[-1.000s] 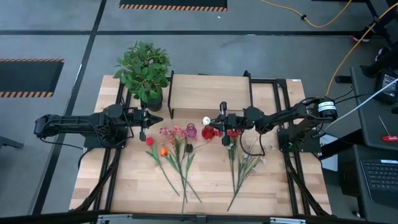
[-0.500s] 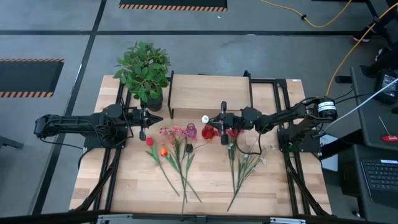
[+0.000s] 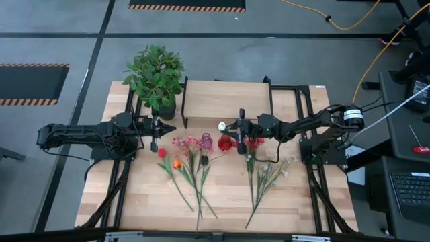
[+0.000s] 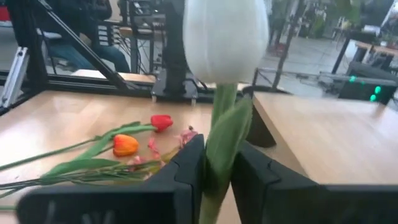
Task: Pick and place flowers into a vace then onto a shelf
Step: Put the white flower into the red vase, then put the pink flowers into the red vase
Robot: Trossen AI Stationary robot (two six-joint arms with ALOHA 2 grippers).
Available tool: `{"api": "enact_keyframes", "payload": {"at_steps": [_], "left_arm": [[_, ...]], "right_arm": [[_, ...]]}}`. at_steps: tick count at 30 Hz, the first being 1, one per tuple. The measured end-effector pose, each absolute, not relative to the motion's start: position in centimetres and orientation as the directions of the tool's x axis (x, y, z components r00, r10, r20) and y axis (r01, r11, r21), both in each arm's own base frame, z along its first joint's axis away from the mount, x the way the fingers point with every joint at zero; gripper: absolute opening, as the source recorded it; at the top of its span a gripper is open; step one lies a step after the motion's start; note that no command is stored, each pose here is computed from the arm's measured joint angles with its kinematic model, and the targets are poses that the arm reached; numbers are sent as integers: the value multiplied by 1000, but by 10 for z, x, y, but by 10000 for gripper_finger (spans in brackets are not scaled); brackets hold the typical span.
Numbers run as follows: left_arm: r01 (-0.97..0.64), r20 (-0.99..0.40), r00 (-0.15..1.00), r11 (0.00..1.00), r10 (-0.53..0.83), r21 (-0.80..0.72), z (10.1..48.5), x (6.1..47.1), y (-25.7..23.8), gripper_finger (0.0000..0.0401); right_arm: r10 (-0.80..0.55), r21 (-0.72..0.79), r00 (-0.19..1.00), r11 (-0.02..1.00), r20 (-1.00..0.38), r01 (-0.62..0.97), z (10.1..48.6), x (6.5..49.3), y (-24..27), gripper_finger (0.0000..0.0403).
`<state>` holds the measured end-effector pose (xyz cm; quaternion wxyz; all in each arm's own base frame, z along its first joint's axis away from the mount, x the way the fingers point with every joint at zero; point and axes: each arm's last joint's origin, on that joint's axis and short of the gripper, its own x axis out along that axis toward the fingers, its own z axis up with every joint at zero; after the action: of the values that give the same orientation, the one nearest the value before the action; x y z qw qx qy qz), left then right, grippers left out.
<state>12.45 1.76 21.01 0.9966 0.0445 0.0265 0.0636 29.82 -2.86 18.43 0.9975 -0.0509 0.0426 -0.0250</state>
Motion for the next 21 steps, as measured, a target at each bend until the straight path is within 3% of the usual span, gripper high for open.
{"api": "enact_keyframes", "payload": {"at_steps": [21], "left_arm": [[-174,-48,983,980,179,94,210,124,19,2]], "right_arm": [[-53,-96,993,994,-103,43,196,291,-30,187]]}}
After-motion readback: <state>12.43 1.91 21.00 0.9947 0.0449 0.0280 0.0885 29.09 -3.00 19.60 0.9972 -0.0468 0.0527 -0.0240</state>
